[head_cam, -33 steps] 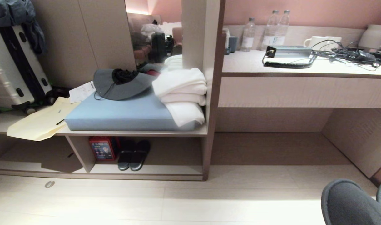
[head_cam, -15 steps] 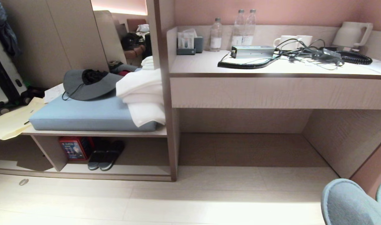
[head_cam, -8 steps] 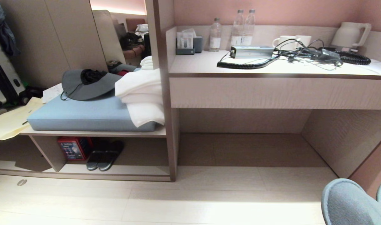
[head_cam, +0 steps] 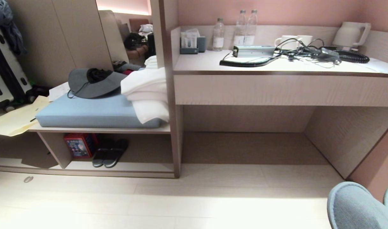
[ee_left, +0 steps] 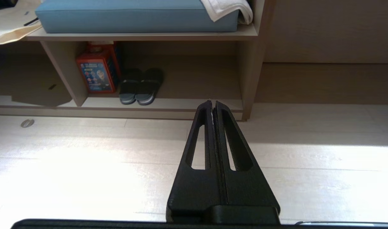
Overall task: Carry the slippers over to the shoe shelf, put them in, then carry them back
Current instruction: Place the slippers on the floor
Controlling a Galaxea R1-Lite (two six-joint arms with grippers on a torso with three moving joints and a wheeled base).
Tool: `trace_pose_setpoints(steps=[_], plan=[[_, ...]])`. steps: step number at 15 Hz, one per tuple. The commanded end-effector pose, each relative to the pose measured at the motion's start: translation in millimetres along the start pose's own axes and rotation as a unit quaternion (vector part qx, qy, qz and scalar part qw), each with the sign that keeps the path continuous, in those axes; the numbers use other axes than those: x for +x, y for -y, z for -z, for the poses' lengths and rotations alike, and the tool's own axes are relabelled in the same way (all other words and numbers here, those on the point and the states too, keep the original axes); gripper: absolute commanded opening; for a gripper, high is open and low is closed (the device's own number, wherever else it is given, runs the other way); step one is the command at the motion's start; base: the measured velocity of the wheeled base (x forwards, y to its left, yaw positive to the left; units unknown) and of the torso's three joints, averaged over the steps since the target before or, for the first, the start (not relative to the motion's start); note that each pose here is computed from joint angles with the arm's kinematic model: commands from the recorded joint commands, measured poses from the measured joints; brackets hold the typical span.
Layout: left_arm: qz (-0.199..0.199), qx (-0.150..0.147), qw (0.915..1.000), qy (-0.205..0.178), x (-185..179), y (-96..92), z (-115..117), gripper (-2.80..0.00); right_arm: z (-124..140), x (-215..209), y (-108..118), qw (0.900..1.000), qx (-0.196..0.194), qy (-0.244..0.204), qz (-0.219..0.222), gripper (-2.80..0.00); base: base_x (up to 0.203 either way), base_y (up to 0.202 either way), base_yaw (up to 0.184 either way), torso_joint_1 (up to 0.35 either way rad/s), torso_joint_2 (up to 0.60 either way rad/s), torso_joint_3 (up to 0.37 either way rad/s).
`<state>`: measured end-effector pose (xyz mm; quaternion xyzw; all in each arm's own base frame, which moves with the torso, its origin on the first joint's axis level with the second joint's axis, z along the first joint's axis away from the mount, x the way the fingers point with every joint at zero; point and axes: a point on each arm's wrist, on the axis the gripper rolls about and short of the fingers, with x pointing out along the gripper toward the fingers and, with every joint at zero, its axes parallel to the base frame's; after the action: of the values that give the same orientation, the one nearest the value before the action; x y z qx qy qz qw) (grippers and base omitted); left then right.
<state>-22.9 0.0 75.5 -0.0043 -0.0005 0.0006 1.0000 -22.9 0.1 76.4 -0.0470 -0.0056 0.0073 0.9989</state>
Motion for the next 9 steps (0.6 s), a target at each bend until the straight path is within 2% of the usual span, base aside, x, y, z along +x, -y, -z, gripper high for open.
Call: trace_pose_setpoints(steps=[1, 9], plan=[[0.0, 0.0, 1.0, 0.0, 0.1, 0.0, -0.1, -2.8, 0.3, 0.2, 0.0, 1.0, -0.001, -0.001, 0.0, -2.8, -0.193, 0.0, -0.001, 0.005, 0.0, 0.007], [0.0, 0.0, 1.0, 0.0, 0.1, 0.0, 0.0, -2.8, 0.0, 0.1, 0.0, 1.0, -0.001, -0.001, 0.0, -2.8, -0.192, 0.0, 0.0, 0.002, 0.0, 0.003]])
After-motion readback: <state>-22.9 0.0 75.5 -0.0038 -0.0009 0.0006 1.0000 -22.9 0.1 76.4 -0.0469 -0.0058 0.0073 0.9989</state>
